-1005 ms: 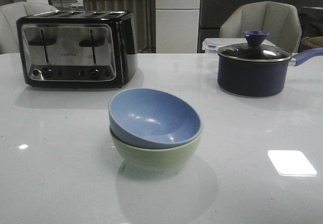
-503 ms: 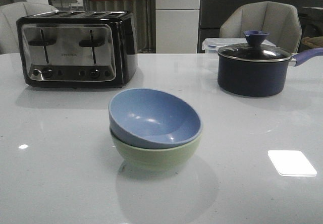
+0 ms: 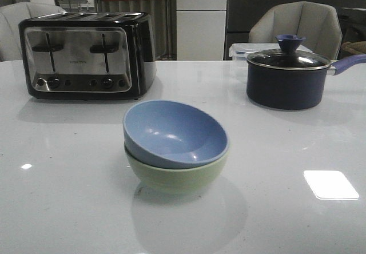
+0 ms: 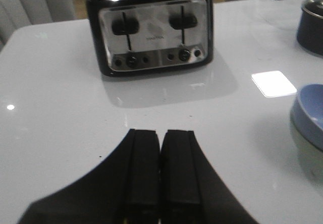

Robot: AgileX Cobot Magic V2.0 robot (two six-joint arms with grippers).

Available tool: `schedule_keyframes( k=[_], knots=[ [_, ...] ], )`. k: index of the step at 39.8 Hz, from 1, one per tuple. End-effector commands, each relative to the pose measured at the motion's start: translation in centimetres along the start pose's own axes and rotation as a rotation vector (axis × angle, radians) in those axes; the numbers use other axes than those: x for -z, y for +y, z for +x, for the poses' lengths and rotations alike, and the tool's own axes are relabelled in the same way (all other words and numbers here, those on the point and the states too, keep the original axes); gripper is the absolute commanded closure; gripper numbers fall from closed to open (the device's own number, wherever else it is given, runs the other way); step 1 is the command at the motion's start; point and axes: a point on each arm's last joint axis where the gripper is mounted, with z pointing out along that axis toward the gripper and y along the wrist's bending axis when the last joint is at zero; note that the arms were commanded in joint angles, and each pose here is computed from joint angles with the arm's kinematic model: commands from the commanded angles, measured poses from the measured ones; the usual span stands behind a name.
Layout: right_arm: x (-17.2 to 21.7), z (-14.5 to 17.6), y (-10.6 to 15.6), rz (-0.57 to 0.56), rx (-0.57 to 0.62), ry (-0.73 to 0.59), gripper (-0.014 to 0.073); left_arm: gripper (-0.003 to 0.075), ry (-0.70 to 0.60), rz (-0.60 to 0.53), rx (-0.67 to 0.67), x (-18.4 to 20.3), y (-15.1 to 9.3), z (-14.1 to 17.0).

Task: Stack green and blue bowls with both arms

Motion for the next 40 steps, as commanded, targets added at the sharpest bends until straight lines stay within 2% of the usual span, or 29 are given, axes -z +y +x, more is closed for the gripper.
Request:
schedule_keyframes(
  k=[1, 8, 13, 40],
  knots=[
    [0.7, -1.1, -0.1, 0.011, 0.01, -0.085, 0.0577, 0.0625, -0.201, -0.064, 0.008, 0.6, 0.3, 1.0],
    [0.7, -1.1, -0.1, 0.011, 0.01, -0.085, 0.0577, 0.0625, -0.331, -0.151, 0.015, 0.8, 0.6, 4.5],
    [0.7, -1.1, -0.1, 0.011, 0.01, -0.083, 0.0577, 0.0625, -0.355, -0.155, 0.017, 0.4, 0.6, 5.5],
    [0.7, -1.1, -0.1, 0.011, 0.01, -0.084, 0.0577, 0.0625, -0.399, -0.15, 0.045, 0.6, 0.6, 5.2]
  ],
)
